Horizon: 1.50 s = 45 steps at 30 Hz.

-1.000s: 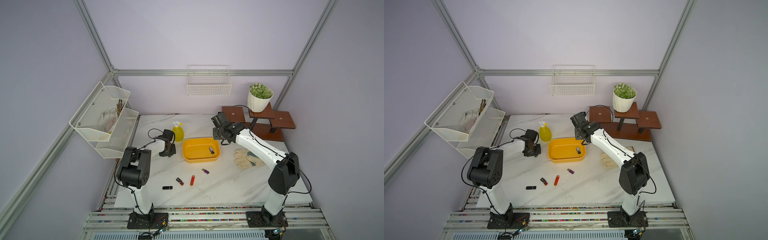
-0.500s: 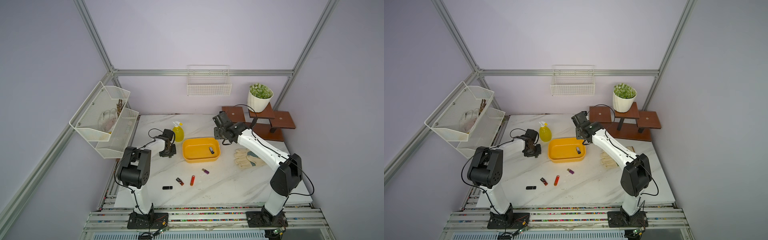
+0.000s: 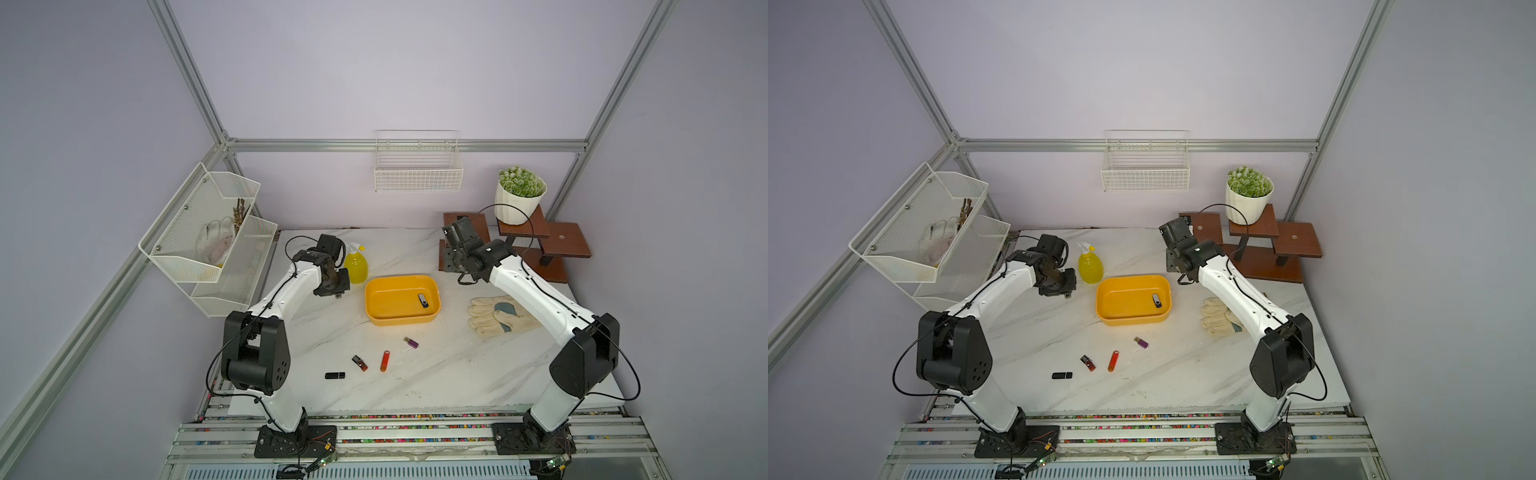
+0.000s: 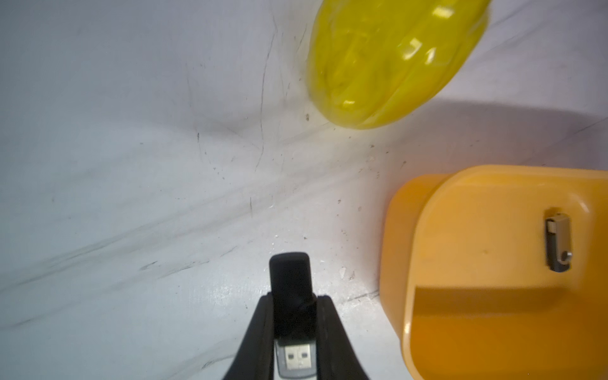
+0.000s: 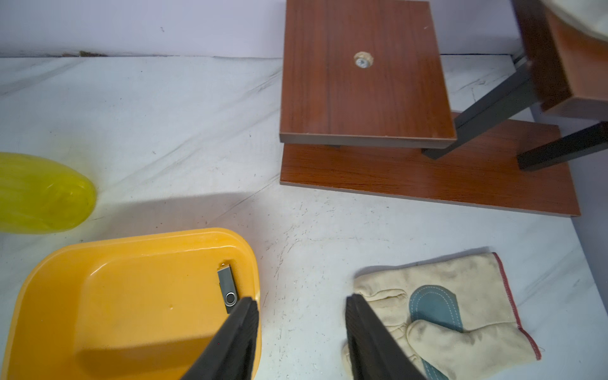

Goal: Put the usb flash drive into the storage box
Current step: Place the USB flash in the storage box.

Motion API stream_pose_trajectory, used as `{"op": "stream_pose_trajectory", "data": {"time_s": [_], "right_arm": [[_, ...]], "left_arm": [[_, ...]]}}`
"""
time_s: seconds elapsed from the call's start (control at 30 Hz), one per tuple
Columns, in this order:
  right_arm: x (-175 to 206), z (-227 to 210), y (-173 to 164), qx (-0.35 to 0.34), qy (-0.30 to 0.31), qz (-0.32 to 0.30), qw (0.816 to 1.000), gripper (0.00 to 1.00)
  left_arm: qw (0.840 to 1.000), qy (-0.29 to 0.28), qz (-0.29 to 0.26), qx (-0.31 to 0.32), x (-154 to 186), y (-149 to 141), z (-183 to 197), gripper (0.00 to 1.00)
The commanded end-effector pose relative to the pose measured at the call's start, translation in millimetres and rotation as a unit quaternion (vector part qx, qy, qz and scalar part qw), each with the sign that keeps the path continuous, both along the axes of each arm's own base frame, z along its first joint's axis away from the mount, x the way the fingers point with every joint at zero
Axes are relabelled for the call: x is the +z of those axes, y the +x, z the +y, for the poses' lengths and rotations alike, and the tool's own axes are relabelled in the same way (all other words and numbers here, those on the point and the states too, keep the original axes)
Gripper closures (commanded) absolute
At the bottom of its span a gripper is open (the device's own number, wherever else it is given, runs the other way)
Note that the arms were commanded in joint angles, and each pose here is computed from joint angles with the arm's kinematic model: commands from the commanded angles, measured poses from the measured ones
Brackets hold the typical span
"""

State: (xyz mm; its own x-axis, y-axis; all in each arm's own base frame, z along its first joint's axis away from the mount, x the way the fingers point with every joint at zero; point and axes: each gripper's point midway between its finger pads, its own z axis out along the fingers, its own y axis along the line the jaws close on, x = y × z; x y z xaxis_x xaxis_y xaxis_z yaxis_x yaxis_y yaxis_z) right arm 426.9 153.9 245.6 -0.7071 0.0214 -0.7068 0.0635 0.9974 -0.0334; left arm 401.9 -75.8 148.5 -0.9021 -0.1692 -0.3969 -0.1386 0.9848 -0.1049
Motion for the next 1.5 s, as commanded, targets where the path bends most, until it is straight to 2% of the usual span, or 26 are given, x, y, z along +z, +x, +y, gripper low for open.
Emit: {"op": "stream_pose_trajectory", "data": {"time_s": [0.0,0.1,0.23,0.47,0.67,1.07,1.3,1.4,1.47], "right_arm": [[13,-18,-7,-0.014,-0.007,-0.013,1.000,0.51],[11,-27,-9,-0.022,-0.007,-0.010,1.000,0.51],[8,-36,-13,-0.032,-0.006,-0.007,0.999,0.51],[6,-50,-25,-0.050,-0.004,-0.007,0.999,0.50],[0,-69,-38,-0.075,0.015,0.003,0.997,0.50],[-2,-75,-45,-0.074,0.018,0.005,0.997,0.50],[-3,-76,-50,-0.074,0.019,0.007,0.997,0.49],[-4,-76,-51,-0.074,0.019,0.009,0.997,0.49],[-6,-76,-52,-0.072,0.020,0.012,0.997,0.49]], "left_arm": [[0.999,-0.017,-0.020,-0.035,38,0,-20,1.00],[0.997,-0.035,-0.033,-0.058,51,10,-47,1.00],[0.996,-0.031,-0.033,-0.076,46,19,-83,1.00],[0.991,-0.047,-0.022,-0.122,20,26,-158,1.00],[0.988,-0.057,-0.003,-0.145,-14,20,-203,1.00],[0.986,-0.052,0.009,-0.157,-73,21,-247,1.00],[0.987,-0.039,0.022,-0.153,-93,22,-245,1.00],[0.987,-0.035,0.024,-0.153,-97,22,-244,0.94],[0.987,-0.039,0.024,-0.155,-97,22,-246,0.86]]}}
